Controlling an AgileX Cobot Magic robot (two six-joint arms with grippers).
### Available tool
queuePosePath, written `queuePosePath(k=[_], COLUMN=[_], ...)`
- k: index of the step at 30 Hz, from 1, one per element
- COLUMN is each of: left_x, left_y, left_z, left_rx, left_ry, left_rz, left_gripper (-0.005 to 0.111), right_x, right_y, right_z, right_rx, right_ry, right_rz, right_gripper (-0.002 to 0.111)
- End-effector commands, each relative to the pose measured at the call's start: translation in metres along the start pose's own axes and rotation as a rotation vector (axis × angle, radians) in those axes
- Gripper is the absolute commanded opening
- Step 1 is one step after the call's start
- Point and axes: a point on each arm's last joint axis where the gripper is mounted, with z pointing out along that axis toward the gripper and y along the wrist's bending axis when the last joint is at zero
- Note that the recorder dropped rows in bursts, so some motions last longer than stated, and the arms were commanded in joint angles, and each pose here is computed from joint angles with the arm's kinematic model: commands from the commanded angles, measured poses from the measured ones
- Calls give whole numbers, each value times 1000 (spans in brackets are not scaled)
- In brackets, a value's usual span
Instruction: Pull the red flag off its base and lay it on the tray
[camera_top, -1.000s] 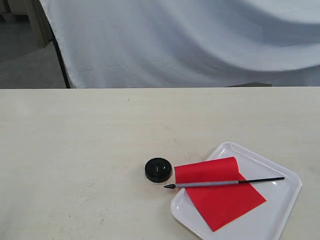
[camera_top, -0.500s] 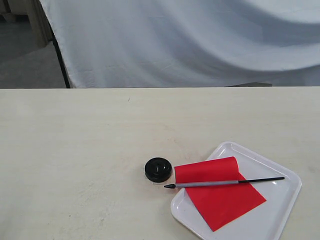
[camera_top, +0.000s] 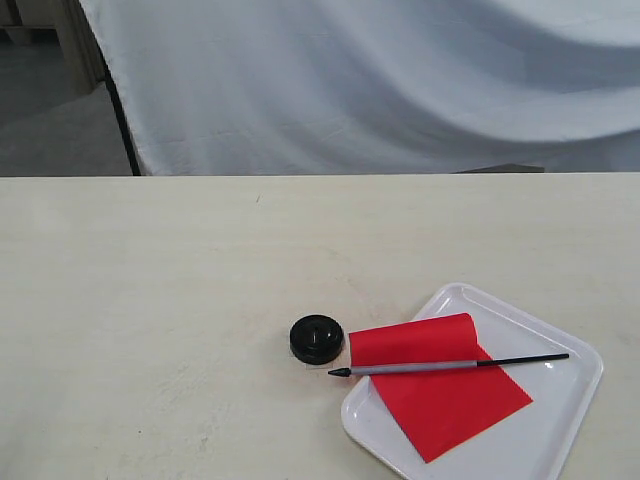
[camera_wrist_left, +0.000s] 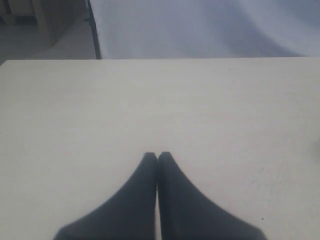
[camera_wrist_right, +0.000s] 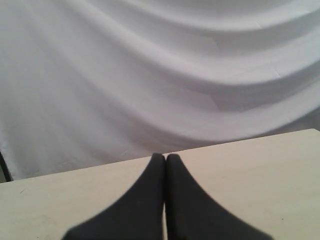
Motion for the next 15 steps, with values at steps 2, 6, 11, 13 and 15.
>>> queuePosePath(k=[2, 6, 11, 13, 15], left_x=[0, 0, 0, 0, 0], left_y=[0, 0, 0, 0, 0], left_z=[0, 0, 0, 0, 0], left_rx=[5, 5, 4, 4, 4], left_ry=[-4, -4, -4, -4, -4], left_rz=[1, 1, 3, 3, 3], left_gripper=[0, 0, 0, 0, 0], right_x=[5, 11, 11, 11, 11], right_y=[0, -1, -1, -1, -1], right_z=[0, -1, -1, -1, -1], right_rx=[4, 7, 6, 6, 6], right_ry=[45, 112, 116, 116, 116], right_rz=[-24, -28, -36, -36, -36], right_gripper=[-1, -1, -1, -1, -1])
